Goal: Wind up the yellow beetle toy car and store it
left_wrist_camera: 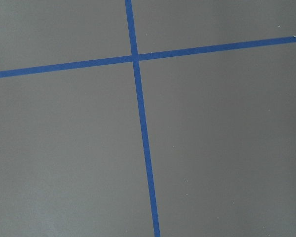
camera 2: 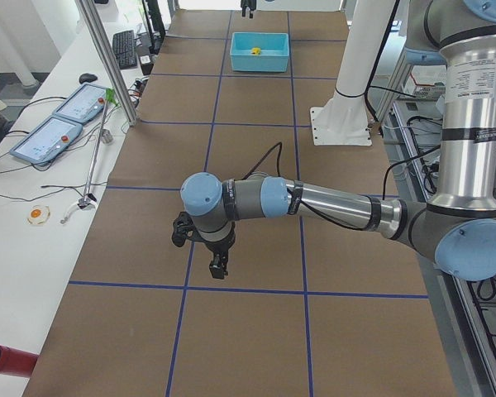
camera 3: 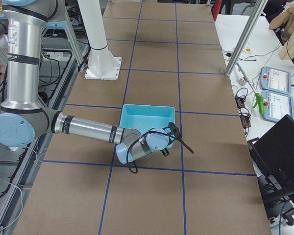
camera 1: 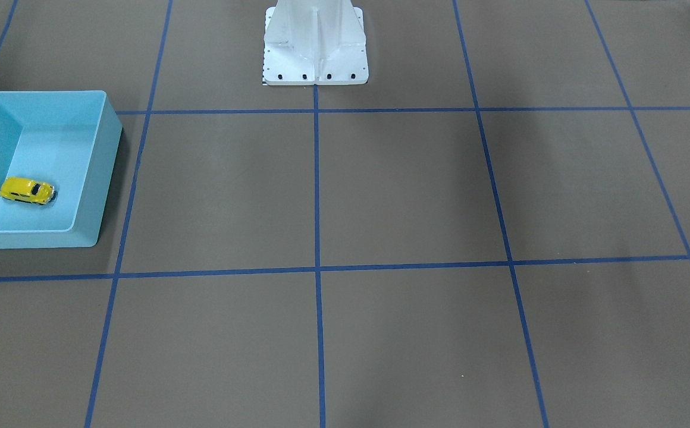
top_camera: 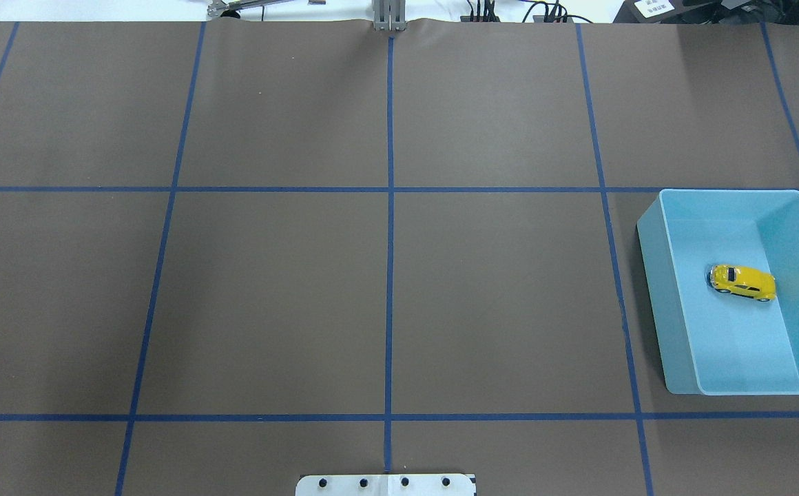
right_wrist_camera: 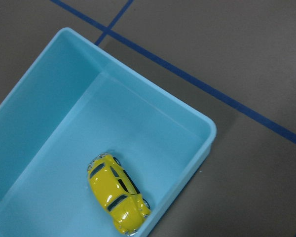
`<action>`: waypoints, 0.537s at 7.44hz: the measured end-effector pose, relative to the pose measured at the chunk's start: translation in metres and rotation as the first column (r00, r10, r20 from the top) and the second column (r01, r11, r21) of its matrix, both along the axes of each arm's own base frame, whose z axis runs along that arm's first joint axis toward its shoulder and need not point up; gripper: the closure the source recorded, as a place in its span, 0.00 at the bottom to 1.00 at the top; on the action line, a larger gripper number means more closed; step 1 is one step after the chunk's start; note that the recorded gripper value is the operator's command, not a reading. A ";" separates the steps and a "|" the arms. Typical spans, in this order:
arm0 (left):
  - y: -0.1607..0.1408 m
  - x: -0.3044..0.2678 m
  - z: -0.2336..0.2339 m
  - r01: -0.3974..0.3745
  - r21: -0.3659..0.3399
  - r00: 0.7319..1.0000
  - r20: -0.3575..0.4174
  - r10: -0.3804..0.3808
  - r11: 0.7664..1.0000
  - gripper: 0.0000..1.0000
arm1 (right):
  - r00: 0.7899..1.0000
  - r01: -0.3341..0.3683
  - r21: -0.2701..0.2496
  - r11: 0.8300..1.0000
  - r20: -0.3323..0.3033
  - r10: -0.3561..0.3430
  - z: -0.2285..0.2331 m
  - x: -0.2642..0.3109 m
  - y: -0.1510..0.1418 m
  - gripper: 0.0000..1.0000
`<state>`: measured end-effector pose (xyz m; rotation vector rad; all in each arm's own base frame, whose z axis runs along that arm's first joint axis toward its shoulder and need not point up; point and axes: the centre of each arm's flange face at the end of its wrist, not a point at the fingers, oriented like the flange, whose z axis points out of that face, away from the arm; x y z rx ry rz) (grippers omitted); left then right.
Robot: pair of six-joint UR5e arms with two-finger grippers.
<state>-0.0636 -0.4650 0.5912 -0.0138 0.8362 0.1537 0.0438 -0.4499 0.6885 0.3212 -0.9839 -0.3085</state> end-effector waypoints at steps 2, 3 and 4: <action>-0.001 0.000 -0.001 0.000 0.004 1.000 -0.002 0.000 1.000 0.00 | 0.978 -0.124 -0.169 0.978 -0.186 0.091 0.022 0.046 0.000 0.00; -0.001 0.000 -0.002 0.000 0.006 1.000 -0.003 0.000 1.000 0.00 | 0.963 -0.171 -0.208 0.963 -0.241 0.118 0.026 0.066 0.002 0.00; 0.000 0.000 -0.001 -0.001 0.006 1.000 -0.003 0.001 1.000 0.00 | 0.953 -0.201 -0.239 0.950 -0.274 0.132 0.026 0.079 0.002 0.00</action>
